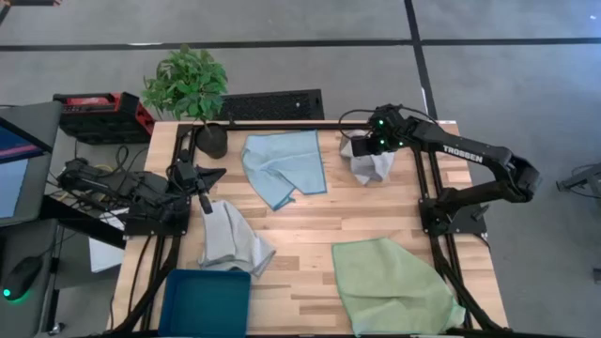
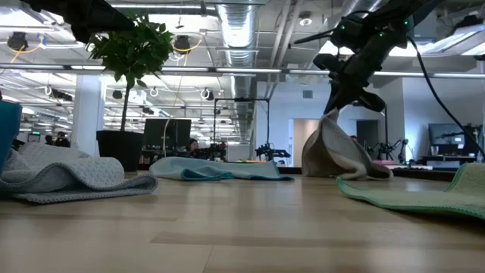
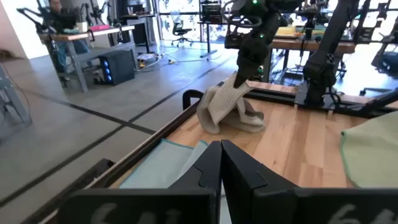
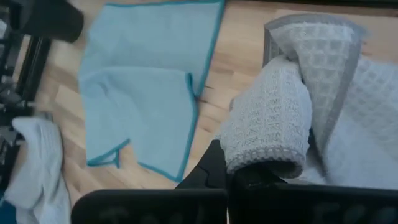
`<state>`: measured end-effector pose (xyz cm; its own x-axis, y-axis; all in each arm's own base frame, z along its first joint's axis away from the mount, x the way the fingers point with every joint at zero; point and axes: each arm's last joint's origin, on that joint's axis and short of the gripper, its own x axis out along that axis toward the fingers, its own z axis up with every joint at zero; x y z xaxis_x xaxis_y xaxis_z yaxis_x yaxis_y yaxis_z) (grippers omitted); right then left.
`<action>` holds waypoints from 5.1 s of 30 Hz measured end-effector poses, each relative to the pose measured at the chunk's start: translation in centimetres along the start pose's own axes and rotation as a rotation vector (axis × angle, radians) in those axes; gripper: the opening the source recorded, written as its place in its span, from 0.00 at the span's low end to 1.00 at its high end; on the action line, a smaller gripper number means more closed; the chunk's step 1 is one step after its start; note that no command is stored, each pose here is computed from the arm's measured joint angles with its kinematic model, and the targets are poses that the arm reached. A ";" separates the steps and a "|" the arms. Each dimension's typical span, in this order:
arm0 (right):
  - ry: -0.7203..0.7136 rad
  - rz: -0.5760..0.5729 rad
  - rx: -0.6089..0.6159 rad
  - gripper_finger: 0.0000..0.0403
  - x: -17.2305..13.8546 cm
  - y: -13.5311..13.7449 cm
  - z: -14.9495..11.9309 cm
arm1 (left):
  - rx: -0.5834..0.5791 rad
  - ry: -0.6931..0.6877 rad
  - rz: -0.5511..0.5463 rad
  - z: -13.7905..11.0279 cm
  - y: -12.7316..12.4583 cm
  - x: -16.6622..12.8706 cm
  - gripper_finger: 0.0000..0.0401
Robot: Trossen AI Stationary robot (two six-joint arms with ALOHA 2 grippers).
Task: Fold microfiber towels
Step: Fold the gray microfiber towel
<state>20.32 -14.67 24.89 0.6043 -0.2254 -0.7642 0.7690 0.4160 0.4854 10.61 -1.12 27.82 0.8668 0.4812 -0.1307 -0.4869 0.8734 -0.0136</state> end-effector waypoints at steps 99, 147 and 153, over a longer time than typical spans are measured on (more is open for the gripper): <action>0.317 0.266 -0.560 0.02 -1.9 8.2 -8.3 | 0.069 0.419 -0.369 -5.5 -3.5 30.3 0.00; -0.324 -0.087 -0.241 0.02 -13.9 7.1 -5.1 | -0.424 0.076 0.066 10.5 3.3 17.1 0.00; -0.416 -0.205 -0.200 0.02 -13.4 6.6 -3.9 | -0.390 0.016 0.223 10.8 5.0 17.2 0.00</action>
<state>16.45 -5.49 36.66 0.5085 -0.6349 -0.5816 0.8500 0.4779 0.2215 24.24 12.30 36.19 0.7361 0.6503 -0.1876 -0.6680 0.6534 -0.3563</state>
